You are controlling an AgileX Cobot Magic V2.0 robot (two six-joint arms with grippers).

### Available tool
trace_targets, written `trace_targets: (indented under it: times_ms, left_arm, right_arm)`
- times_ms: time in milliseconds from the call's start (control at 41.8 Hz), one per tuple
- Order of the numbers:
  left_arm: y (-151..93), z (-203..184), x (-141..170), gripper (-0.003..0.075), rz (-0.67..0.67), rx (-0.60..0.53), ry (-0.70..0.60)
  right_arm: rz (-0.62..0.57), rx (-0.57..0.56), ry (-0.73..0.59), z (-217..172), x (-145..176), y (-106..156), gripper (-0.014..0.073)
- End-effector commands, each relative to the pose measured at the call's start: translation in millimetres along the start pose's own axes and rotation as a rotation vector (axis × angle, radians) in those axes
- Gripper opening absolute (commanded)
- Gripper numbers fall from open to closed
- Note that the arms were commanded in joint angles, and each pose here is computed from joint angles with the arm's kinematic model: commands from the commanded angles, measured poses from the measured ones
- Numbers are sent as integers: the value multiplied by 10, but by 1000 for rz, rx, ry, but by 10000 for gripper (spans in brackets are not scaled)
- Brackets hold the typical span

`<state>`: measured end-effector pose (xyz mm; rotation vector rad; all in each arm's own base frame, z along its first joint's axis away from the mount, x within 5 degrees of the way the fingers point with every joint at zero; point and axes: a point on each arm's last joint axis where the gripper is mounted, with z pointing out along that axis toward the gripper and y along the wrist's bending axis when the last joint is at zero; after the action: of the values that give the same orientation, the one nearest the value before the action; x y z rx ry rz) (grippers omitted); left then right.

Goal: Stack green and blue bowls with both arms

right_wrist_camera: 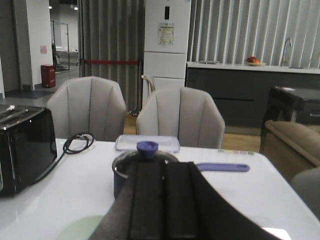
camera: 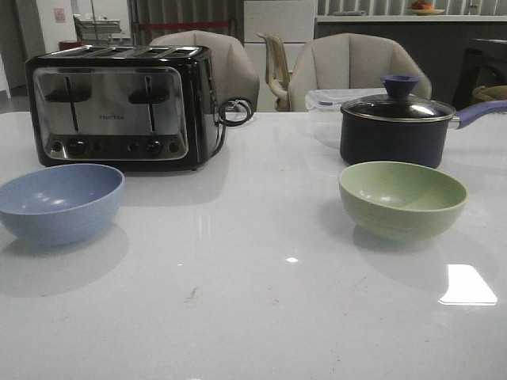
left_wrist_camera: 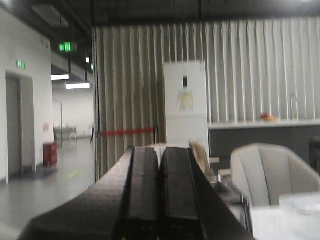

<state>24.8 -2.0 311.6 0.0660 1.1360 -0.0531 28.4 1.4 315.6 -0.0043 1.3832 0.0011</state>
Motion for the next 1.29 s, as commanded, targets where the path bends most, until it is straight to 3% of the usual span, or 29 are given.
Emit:
trace_targets:
  times_ms: [0, 144, 287, 694, 1006, 1077, 1149, 1269]
  left_arm:
    - [13, 17, -460, 98, -15, -1, -98]
    - [12, 155, -762, 98, -15, 12, 5]
    - [3, 377, -800, 98, -14, 26, 200]
    - [-30, 733, -71, 98, -16, 50, 695]
    - [-34, 847, 93, 99, -17, 50, 763]
    - [-33, 858, 103, 108, -17, 49, 767]
    - [-33, 865, 116, 179, -17, 49, 775]
    - [-34, 883, 132, 434, -17, 49, 781]
  right_arm:
    - [-22, 11, -54, 59, -423, -6, 36]
    - [-23, -1, 60, 220, -743, 1, 36]
    - [-21, -14, 234, 421, -804, 5, 36]
    - [-7, -33, 718, 912, -143, 0, 36]
    - [-1, -37, 857, 1111, 72, -5, 43]
    - [-1, -37, 866, 1128, 89, -6, 108]
    - [-2, -36, 867, 1136, 93, -7, 239]
    - [-2, -35, 852, 1161, 91, -9, 511]
